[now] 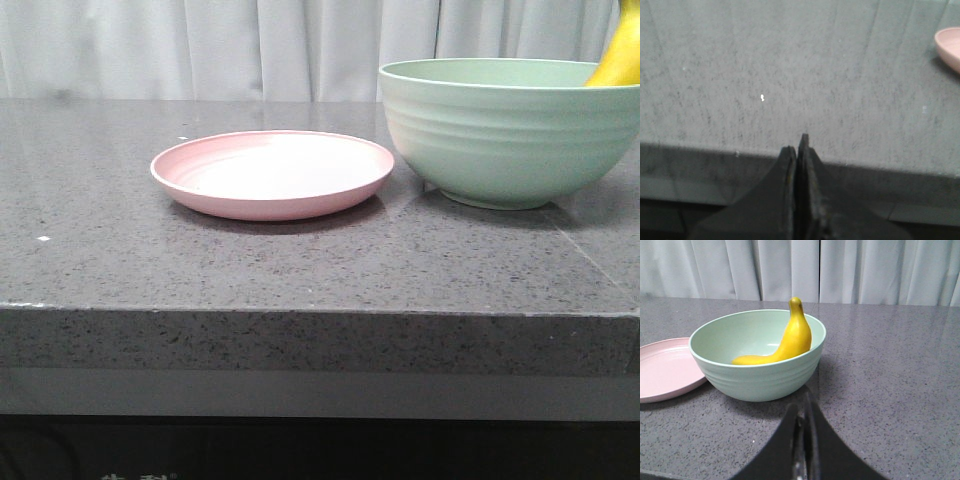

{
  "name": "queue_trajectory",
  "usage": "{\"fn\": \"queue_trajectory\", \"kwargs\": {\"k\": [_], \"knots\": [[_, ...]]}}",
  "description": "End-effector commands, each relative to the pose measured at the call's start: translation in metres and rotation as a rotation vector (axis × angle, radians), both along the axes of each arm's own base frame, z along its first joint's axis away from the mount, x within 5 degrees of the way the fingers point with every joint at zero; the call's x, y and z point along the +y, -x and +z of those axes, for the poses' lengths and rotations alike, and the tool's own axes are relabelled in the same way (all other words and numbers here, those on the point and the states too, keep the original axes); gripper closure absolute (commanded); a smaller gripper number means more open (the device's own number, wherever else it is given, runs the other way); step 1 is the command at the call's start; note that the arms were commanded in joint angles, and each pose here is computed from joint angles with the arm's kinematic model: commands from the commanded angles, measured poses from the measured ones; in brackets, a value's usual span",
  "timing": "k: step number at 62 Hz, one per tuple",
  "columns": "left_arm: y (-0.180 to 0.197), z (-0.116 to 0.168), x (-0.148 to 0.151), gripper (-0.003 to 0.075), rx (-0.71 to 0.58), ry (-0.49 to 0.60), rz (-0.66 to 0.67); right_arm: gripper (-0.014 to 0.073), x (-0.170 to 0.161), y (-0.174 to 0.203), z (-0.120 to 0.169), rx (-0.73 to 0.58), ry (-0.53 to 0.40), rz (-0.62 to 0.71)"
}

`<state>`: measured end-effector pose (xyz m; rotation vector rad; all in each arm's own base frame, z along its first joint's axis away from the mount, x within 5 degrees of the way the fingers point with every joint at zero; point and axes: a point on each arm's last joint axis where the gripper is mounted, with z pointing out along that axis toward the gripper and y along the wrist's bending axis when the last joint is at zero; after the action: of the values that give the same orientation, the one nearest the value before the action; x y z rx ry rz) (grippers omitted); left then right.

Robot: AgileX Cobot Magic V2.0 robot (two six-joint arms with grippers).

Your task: Transfer banana from pink plate to green bowl

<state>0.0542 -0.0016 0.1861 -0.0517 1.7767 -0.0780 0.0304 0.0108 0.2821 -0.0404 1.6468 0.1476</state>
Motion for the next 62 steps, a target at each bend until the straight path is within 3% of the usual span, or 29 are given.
{"fn": "queue_trajectory", "kwargs": {"k": [1, 62], "knots": [[0.0002, 0.0071, -0.0002, 0.0738, -0.105, 0.036, 0.005, 0.0664, -0.0016, -0.0004, 0.0139, -0.088, -0.005, -0.021], [0.0000, 0.0092, -0.0001, 0.0738, -0.129, 0.041, 0.005, 0.0664, -0.0030, -0.0032, 0.0107, -0.111, 0.001, -0.036]]}}
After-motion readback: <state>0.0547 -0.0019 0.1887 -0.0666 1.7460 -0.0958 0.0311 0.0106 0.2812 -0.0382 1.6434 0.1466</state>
